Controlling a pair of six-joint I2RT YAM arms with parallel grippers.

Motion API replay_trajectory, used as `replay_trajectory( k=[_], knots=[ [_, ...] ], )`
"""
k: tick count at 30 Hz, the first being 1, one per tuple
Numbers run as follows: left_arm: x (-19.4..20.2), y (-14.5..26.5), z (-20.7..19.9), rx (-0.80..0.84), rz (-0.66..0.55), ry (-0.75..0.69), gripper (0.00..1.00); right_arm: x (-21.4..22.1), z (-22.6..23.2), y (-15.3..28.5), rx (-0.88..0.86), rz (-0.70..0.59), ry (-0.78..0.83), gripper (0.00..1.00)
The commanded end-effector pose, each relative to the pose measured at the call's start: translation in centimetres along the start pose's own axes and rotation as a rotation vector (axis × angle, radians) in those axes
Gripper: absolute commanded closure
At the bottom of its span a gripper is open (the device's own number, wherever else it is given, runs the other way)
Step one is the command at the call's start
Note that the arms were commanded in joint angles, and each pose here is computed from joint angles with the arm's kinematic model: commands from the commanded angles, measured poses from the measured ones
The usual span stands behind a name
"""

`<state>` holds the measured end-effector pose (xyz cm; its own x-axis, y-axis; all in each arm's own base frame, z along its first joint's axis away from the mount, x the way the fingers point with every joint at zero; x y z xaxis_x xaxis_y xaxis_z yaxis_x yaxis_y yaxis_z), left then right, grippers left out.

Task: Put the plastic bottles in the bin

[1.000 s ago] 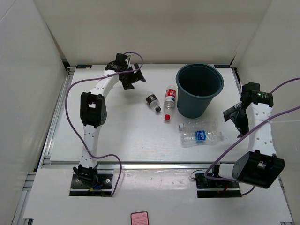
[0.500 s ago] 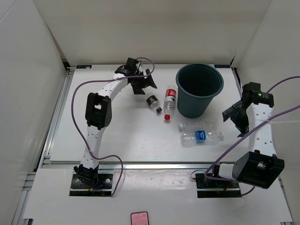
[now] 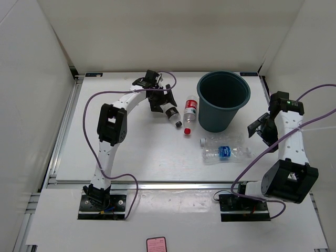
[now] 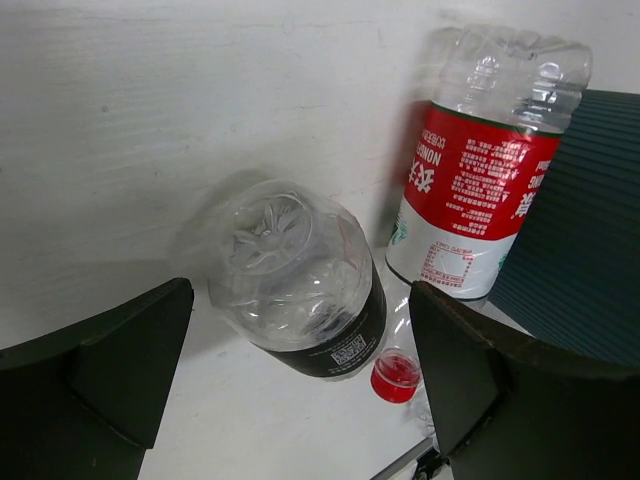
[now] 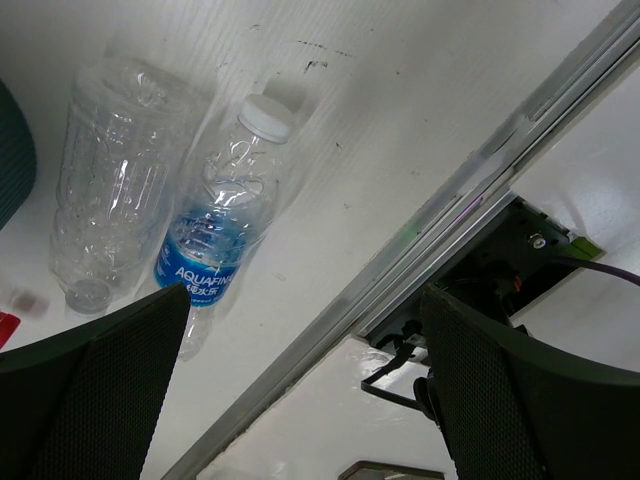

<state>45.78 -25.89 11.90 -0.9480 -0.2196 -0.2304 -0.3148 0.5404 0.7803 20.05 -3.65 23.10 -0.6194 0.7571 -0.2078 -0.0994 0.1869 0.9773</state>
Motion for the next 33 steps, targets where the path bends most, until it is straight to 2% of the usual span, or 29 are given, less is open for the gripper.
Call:
replay_trajectory(
  k=[1, 6, 8, 9, 10, 11, 14, 15, 17, 18, 22, 23, 25, 33],
  knots=[
    [0.4, 2.2, -2.3, 0.063, -0.005, -0.054, 0.00, -0.5, 0.4, 0.2, -0.026, -0.003, 0.012, 0.00],
    [0.9, -0.8, -1.8, 0.095, 0.071, -0.045, 0.00, -0.7, 0.6, 0.2, -0.026, -0.003, 0.012, 0.00],
    [0.6, -1.3, -1.8, 0.099, 0.065, -0.048, 0.13, -0.7, 0.4, 0.2, -0.019, -0.008, 0.021, 0.00],
    [0.0, -0.9, -2.3, 0.096, 0.035, -0.058, 0.23, -0.9, 0.5, 0.5, -0.026, -0.018, 0.019, 0.00],
    [-0.3, -0.8, -2.5, 0.093, 0.018, -0.063, 0.38, -0.9, 0.5, 0.5, -0.026, -0.018, 0.019, 0.00],
    [-1.2, -0.3, -2.3, 0.084, -0.015, -0.062, 0.40, -0.9, 0.5, 0.5, -0.026, -0.018, 0.019, 0.00],
    [-4.4, 3.5, -5.3, 0.119, -0.169, -0.107, 0.42, -1.0, 0.5, 0.4, -0.018, -0.024, 0.019, 0.00],
    [-6.1, 6.3, -7.0, 0.156, -0.257, -0.132, 0.42, -1.0, 0.5, 0.4, -0.018, -0.024, 0.019, 0.00],
    [-7.4, 9.2, -9.0, 0.181, -0.355, -0.160, 0.45, -1.0, 0.5, 0.4, -0.018, -0.024, 0.019, 0.00],
    [-8.9, 12.5, -10.5, 0.207, -0.469, -0.193, 0.47, -1.2, 0.6, 0.5, -0.018, -0.024, 0.019, 0.00],
    [-10.8, 19.4, -14.6, 0.350, -0.689, -0.273, 0.53, -1.2, 0.6, 0.5, -0.018, -0.024, 0.019, 0.00],
    [-11.0, 20.2, -15.3, 0.385, -0.714, -0.294, 0.55, -1.3, 0.7, 0.4, -0.024, -0.031, 0.018, 0.00],
    [-10.9, 22.1, -17.1, 0.482, -0.738, -0.343, 0.56, -1.3, 0.7, 0.4, -0.024, -0.031, 0.018, 0.00],
    [-6.9, 19.6, -23.5, 0.807, -0.619, -0.434, 0.57, -1.3, 0.7, 0.4, -0.024, -0.031, 0.008, 0.00]
  ],
)
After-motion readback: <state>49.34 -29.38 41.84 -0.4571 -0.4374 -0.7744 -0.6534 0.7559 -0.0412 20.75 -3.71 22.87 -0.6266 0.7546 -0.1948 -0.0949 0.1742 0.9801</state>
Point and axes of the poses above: each gripper's point midway between its finger pads, its own y axis back along the fingers, its own z axis along the line the jaws close on, x = y × z, the point moved 7 cm from there along y, back along the fingers, and after that the axes turned 3 degrees about y, right-handed, at the moved point
